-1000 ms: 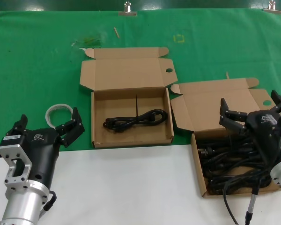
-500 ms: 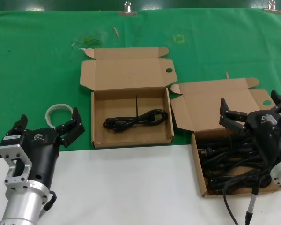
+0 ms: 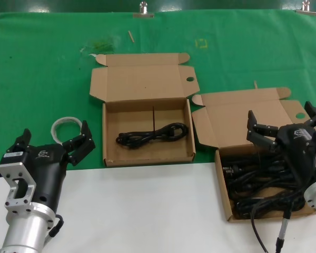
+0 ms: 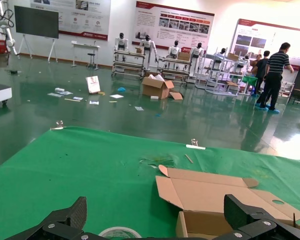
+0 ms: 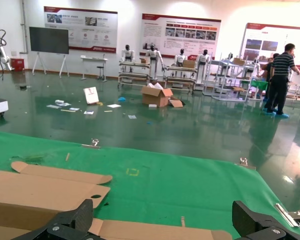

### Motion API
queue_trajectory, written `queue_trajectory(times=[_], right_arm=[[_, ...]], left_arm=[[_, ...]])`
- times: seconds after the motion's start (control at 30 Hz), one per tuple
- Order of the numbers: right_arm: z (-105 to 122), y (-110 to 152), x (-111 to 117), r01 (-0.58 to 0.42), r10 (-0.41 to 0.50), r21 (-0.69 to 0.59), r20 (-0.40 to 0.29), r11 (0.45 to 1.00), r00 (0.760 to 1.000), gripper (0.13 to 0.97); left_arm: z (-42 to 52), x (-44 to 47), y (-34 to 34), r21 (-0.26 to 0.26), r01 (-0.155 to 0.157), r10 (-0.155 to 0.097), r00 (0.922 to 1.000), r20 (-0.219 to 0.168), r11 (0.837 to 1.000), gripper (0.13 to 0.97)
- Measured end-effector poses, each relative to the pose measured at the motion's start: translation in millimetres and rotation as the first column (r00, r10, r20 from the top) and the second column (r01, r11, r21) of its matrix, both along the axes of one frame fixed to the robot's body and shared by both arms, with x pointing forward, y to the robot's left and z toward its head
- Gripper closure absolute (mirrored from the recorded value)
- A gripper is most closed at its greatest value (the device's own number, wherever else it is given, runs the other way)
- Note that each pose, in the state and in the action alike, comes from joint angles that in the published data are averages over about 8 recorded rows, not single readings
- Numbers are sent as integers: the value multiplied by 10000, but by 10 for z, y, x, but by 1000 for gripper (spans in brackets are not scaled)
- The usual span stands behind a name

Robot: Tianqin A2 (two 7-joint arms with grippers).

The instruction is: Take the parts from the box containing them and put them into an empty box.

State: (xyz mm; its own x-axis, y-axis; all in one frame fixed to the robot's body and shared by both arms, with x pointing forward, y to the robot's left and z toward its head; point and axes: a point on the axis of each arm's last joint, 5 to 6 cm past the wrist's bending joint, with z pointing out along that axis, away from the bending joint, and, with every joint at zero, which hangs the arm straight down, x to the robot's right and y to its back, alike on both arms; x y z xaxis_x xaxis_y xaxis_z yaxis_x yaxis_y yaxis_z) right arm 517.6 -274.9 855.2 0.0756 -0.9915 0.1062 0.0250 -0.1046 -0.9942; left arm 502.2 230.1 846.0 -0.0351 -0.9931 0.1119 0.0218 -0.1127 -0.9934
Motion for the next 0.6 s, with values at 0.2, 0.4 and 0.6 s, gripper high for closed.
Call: queue_trajectory(times=[0.2,0.4,0.6], right_arm=[[0,0,0,0,0,0,0,10000,10000,130],[0,0,0,0,0,0,0,10000,10000,130],[0,0,0,0,0,0,0,10000,10000,130]], left_arm=[[0,0,0,0,0,0,10000,0,10000,132],[0,0,0,0,0,0,10000,0,10000,132],[0,0,0,0,0,0,10000,0,10000,132]])
